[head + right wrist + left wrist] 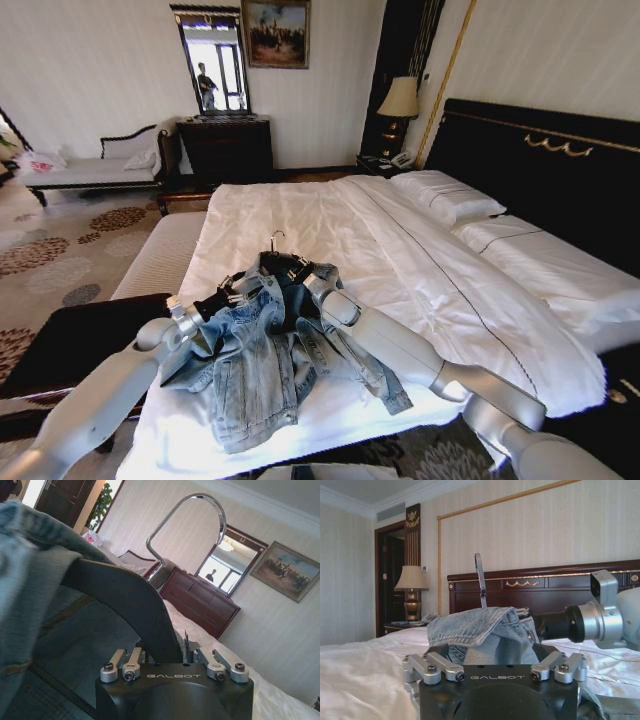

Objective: Pick up the clothes from the bed and hang them on the clothes hanger.

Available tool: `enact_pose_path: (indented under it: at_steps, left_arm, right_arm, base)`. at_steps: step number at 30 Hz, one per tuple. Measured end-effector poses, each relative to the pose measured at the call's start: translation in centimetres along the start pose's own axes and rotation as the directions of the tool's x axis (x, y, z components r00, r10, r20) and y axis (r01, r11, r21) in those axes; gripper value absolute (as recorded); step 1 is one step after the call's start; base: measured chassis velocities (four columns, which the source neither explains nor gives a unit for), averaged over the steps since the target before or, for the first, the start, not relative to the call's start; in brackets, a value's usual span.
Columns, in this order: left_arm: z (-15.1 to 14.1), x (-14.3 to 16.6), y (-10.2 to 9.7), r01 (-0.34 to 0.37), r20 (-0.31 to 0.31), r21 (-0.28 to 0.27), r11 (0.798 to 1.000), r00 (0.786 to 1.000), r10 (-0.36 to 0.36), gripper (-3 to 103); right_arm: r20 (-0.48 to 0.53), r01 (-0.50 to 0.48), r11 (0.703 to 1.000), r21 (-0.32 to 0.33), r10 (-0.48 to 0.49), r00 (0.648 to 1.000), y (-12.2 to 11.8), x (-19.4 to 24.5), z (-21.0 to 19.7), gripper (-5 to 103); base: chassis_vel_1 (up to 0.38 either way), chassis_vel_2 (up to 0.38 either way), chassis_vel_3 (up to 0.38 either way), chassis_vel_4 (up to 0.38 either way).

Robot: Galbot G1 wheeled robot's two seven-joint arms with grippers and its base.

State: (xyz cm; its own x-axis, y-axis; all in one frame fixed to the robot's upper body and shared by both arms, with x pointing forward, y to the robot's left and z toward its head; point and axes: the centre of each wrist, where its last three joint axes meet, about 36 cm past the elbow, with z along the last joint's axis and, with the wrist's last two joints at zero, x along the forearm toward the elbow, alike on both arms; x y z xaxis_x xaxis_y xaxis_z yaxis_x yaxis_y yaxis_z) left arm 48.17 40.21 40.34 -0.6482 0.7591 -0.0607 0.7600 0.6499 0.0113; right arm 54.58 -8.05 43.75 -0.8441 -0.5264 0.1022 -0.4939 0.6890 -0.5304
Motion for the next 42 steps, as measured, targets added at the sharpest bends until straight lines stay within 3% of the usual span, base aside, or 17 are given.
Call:
enact_pose_path:
  at_steps: [1, 10, 20, 26, 30, 31, 35, 38, 40, 41, 42]
  left_arm:
    - [-0.6, 0.7, -0.2, 0.006, 0.002, -0.008, 1.000, 1.000, -0.006, 99]
    - [-4.7, 2.3, -1.7, 0.059, 0.065, -0.049, 0.997, 0.996, -0.056, 100]
    - [-6.7, 3.3, -4.4, 0.027, 0.081, -0.061, 0.998, 0.996, -0.022, 100]
    - [-8.1, 4.8, -4.6, 0.063, 0.100, -0.099, 0.993, 0.994, -0.053, 100]
    - [-11.2, 6.0, -4.6, 0.131, 0.162, -0.128, 0.983, 0.981, -0.110, 100]
    - [-13.0, 6.8, -4.7, 0.176, 0.201, -0.140, 0.974, 0.969, -0.146, 100]
    - [-14.5, 7.8, -4.9, 0.257, 0.244, -0.135, 0.957, 0.945, -0.219, 100]
    - [-15.2, 9.6, -5.4, 0.406, 0.290, -0.083, 0.910, 0.884, -0.367, 100]
    - [-15.0, 11.5, -6.0, 0.523, 0.292, -0.040, 0.851, 0.821, -0.491, 100]
    - [-15.0, 11.5, -6.0, 0.523, 0.292, -0.040, 0.851, 0.821, -0.491, 100]
    - [-14.8, 12.5, -6.4, 0.576, 0.283, -0.019, 0.817, 0.787, -0.548, 100]
  right_arm:
    - [0.001, -0.004, 1.000, 0.002, 0.004, 1.000, -0.1, 0.1, 0.0, 36]
    - [0.005, -0.019, 1.000, -0.012, 0.019, 1.000, 0.0, 0.2, -0.1, 30]
    - [0.016, -0.026, 1.000, -0.013, 0.026, 1.000, 0.1, 0.2, -0.4, 28]
    - [0.036, -0.041, 0.998, 0.038, 0.039, 0.999, -0.7, 0.5, -0.3, 28]
    - [0.055, -0.057, 0.995, 0.084, 0.052, 0.997, -1.3, 0.6, -0.2, 27]
    - [0.067, -0.068, 0.992, 0.110, 0.060, 0.996, -1.5, 0.6, -0.2, 27]
    - [0.085, -0.088, 0.986, 0.145, 0.076, 0.993, -2.1, 0.8, -0.1, 27]
    - [0.109, -0.118, 0.975, 0.186, 0.099, 0.989, -3.4, 1.6, 0.0, 27]
    - [0.123, -0.132, 0.971, 0.201, 0.109, 0.986, -4.3, 2.2, -0.3, 27]
    - [0.123, -0.132, 0.971, 0.201, 0.109, 0.986, -4.3, 2.2, -0.3, 27]
    - [0.132, -0.141, 0.968, 0.208, 0.115, 0.985, -4.9, 2.4, -0.6, 27]
  base:
    - [0.000, 0.000, 0.000, 0.000]
    - [0.000, 0.000, 0.000, 0.000]
    - [0.000, 0.000, 0.000, 0.000]
    - [0.000, 0.000, 0.000, 0.000]
    - [0.000, 0.000, 0.000, 0.000]
    - [0.000, 0.000, 0.000, 0.000]
    - [0.000, 0.000, 0.000, 0.000]
    - [0.000, 0.000, 0.000, 0.000]
    - [0.000, 0.000, 0.000, 0.000]
    - [0.000, 0.000, 0.000, 0.000]
    - [0.000, 0.000, 0.000, 0.000]
